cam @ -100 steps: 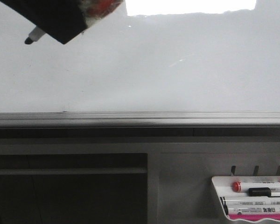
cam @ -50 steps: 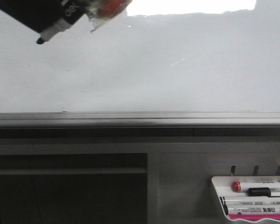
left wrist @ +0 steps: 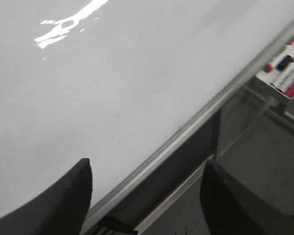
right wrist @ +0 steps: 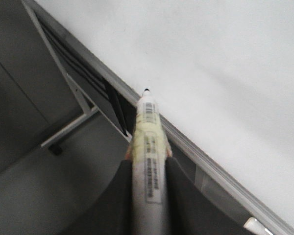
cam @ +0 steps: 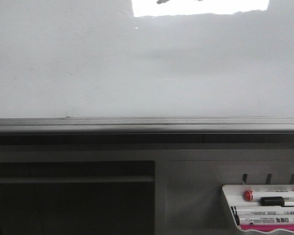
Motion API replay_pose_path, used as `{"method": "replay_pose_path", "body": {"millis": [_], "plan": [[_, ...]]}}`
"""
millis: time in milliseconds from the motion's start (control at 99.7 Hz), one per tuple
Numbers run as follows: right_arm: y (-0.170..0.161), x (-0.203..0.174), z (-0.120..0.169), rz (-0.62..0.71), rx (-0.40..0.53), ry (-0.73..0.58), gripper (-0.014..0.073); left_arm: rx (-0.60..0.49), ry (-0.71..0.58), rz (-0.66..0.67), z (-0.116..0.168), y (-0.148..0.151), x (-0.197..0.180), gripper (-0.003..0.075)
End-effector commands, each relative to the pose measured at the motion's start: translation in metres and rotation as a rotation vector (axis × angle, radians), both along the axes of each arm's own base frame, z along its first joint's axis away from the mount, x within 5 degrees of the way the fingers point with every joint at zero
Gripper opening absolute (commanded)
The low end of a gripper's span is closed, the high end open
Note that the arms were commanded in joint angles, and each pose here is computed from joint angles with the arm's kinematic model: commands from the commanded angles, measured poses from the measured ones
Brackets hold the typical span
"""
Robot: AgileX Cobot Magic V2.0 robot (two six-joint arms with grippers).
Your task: Write number 2 on whiteboard
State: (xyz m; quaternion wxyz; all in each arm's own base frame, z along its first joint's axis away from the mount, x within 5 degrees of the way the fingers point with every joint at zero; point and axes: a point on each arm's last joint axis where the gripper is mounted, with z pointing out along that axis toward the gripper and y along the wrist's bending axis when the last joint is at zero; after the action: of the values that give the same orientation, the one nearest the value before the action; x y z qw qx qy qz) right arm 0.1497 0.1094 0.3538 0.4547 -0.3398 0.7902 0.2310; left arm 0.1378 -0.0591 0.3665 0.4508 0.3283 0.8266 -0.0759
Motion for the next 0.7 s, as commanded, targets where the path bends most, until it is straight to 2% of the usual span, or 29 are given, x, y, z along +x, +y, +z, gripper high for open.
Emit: {"method": "replay_pose_path", "body": {"millis": [0,211,461,692], "plan": [[-0.007,-0.002,0.005,-0.099,0.119,-0.073,-0.0074,-0.138,-0.085,0.123,0.009,0.008,0.004,0.0442],[0.001,0.015,0.000,-0.128,0.141,-0.032,-0.0074,-0.228,-0.100,0.236,0.008,0.019,0.010,0.0442],[0.041,0.050,0.004,-0.010,0.057,-0.033,-0.0074,-0.236,-0.126,0.250,0.010,0.021,0.011,0.0442],[0.062,0.082,0.014,0.000,0.049,-0.038,-0.0074,-0.237,-0.128,0.250,0.010,0.021,0.011,0.0442]]}}
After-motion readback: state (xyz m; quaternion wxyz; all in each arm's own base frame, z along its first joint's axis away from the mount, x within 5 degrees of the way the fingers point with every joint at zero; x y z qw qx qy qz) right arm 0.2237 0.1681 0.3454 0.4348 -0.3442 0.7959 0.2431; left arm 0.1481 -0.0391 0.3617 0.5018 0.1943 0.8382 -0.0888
